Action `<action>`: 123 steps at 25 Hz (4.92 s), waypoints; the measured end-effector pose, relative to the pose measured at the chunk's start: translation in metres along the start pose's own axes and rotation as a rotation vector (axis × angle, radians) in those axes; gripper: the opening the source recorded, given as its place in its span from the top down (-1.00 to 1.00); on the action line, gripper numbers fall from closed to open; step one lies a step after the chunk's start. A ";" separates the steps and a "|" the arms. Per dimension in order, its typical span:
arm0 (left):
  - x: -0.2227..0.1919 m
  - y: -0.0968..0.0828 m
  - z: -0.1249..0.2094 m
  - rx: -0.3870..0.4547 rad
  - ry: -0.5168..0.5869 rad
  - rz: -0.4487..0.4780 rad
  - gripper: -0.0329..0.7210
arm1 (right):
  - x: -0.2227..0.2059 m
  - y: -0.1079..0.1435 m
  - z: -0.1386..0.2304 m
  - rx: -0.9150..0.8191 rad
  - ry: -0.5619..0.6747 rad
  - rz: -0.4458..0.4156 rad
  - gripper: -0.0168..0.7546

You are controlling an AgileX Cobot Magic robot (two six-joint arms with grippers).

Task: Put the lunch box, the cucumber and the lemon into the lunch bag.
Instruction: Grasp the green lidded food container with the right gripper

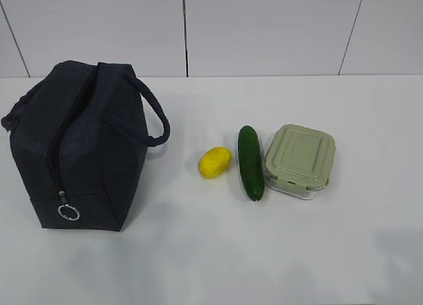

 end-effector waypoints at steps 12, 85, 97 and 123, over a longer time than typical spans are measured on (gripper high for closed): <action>0.000 0.000 0.000 0.000 0.000 0.000 0.29 | 0.000 0.000 0.000 0.000 0.000 0.000 -0.13; 0.000 0.000 0.000 0.000 0.000 0.000 0.29 | -0.242 0.015 -0.125 -0.616 0.377 -0.811 0.30; 0.000 0.000 0.000 0.000 0.000 0.000 0.28 | -0.251 -0.017 -0.112 -0.607 0.354 -0.736 0.30; 0.000 0.000 0.000 0.000 0.000 0.000 0.28 | -0.280 -0.023 -0.091 -0.699 0.402 -0.701 -0.53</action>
Point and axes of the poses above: a point on each arm's last joint axis where the gripper is mounted, x pointing back along that axis away from the gripper, y along the wrist's bending axis when the last joint is at zero, z = x × y, the point moved 7 cm from there along -x, pointing out along that axis toward the gripper, and after that the axes turned 8 degrees about x, right-handed, at the moved point
